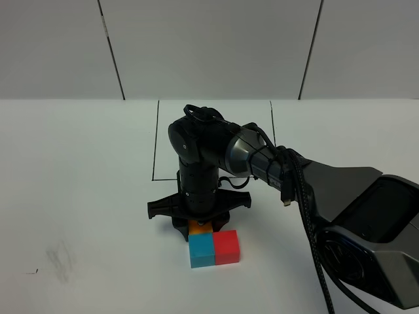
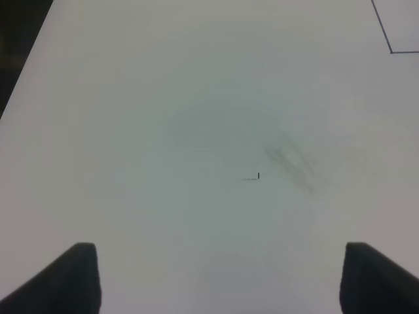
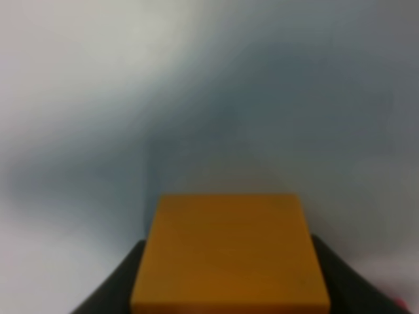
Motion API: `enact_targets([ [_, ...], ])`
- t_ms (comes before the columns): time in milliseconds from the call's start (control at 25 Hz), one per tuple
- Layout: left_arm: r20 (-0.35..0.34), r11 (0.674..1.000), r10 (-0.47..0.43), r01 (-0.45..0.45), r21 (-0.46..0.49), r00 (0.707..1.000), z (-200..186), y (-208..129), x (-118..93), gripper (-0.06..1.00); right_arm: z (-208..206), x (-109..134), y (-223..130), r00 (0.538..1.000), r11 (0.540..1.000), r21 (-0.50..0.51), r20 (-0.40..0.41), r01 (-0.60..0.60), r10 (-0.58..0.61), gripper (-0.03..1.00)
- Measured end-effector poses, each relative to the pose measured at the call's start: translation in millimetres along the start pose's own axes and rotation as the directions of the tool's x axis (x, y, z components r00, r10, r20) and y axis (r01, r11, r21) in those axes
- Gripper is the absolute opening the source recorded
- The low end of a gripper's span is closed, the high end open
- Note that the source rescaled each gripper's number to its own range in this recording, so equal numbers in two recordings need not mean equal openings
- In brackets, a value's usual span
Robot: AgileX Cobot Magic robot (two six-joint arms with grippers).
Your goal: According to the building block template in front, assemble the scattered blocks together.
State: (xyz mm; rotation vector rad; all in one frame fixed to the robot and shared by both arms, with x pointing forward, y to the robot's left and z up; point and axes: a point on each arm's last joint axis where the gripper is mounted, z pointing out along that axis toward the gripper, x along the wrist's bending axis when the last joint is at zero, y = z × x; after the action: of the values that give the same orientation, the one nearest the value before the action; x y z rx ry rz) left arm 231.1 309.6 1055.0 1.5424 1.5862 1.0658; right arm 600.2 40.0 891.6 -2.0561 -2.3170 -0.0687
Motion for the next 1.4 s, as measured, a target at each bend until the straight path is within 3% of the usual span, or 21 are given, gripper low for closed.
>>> enact_targets([
  [680,0.0,1.0,0.0,0.0,-0.001,1.0,0.0,0.1,0.0,0.79,-1.2,3.9,-2.3,0.998,0.999,0.022,-0.044,0.035,-0.034,0.05],
  [1000,0.0,1.0,0.0,0.0,-0.001,1.0,0.0,0.1,0.0,0.79,-7.4,7.2,-1.3,0.995,0.997,0.013,-0.073,0.075,-0.074,0.25],
  [1280,0.0,1.0,0.0,0.0,-0.001,1.0,0.0,0.1,0.0,0.79,-41.5,17.3,11.5,0.983,0.987,-0.106,-0.125,0.12,-0.133,0.51],
  [1400,0.0,1.0,0.0,0.0,-0.001,1.0,0.0,0.1,0.0,0.79,-55.7,18.1,13.6,0.981,0.979,-0.151,-0.123,0.134,-0.153,0.57],
])
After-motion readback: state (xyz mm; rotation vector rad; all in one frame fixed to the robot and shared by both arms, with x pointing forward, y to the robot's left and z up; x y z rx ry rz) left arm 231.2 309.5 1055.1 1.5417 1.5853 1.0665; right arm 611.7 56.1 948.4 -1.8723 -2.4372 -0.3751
